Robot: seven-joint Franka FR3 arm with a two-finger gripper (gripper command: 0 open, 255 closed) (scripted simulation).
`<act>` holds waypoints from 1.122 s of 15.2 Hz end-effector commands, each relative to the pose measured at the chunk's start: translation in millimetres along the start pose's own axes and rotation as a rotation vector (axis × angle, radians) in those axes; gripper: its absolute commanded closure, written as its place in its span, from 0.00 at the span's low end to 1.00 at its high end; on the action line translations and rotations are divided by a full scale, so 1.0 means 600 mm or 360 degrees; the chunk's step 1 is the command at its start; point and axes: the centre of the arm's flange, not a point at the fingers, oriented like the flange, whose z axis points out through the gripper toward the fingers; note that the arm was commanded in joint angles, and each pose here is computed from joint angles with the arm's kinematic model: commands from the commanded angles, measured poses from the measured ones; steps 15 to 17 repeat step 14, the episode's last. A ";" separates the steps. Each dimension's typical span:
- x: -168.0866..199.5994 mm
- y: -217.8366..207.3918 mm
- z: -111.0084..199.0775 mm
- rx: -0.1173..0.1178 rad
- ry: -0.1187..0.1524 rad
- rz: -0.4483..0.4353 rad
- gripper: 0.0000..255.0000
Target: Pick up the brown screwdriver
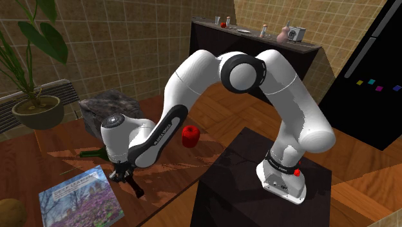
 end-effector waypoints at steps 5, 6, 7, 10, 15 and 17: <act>0.002 0.001 -0.053 0.0000 0.0000 0.0000 1.00; 0.003 0.001 -0.061 0.0000 0.0000 0.0000 1.00; 0.003 0.001 -0.070 0.0000 0.0000 0.0000 1.00; 0.005 0.002 -0.097 0.0000 0.0000 0.0000 1.00; 0.006 0.002 -0.116 0.0000 0.0000 0.0000 1.00; 0.006 0.002 -0.116 0.0000 0.0000 0.0000 1.00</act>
